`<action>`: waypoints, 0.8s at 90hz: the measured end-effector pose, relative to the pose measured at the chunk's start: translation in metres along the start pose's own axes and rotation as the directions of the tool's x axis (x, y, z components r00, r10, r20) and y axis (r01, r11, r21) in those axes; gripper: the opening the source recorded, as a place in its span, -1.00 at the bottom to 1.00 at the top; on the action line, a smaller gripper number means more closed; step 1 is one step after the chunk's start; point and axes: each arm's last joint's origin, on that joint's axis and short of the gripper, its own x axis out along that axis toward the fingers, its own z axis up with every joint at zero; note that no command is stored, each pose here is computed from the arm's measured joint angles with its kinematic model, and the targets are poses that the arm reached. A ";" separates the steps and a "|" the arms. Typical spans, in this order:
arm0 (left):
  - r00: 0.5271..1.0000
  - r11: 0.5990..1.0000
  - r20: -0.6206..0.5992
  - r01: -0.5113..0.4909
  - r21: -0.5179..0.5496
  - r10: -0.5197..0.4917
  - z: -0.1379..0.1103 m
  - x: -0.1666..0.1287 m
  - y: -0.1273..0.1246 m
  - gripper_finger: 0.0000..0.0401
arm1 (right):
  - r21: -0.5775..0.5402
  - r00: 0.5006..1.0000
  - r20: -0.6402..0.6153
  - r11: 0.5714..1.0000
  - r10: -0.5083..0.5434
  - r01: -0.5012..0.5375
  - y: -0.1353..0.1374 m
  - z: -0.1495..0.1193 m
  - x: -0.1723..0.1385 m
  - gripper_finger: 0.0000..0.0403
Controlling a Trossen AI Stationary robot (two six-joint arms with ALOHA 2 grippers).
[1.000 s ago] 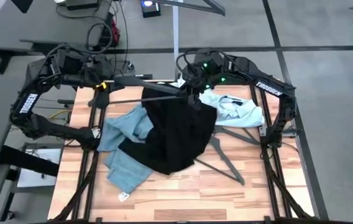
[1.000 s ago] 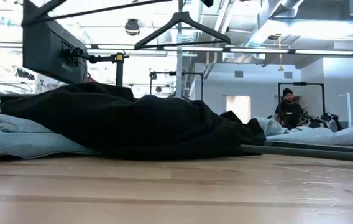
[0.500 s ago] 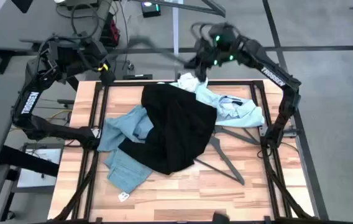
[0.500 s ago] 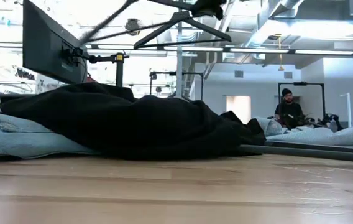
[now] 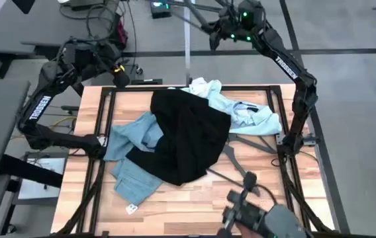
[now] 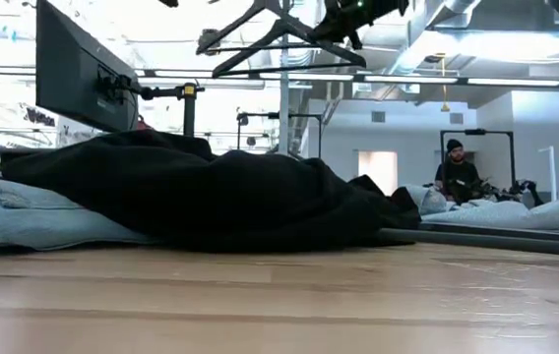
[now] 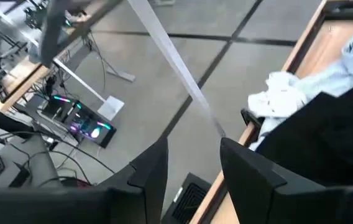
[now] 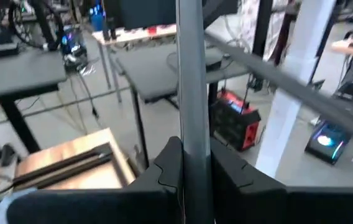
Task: Hang clothes
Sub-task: Hang the grey hanger on the rack
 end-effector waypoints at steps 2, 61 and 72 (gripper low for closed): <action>1.000 1.000 0.003 -0.001 -0.002 0.001 0.000 0.001 0.000 -0.35 | -0.004 1.000 0.004 1.000 -0.006 0.006 -0.002 0.000 -0.001 -0.85; 0.999 0.995 -0.049 0.018 -0.098 -0.023 -0.008 0.009 -0.006 -0.35 | 0.099 0.983 -0.149 0.988 -0.105 0.121 -0.042 -0.015 -0.019 -0.39; 0.993 0.990 -0.104 0.032 -0.141 -0.047 -0.013 0.008 -0.009 -0.35 | 0.130 0.945 -0.310 0.980 -0.101 0.148 -0.047 -0.029 -0.030 -0.02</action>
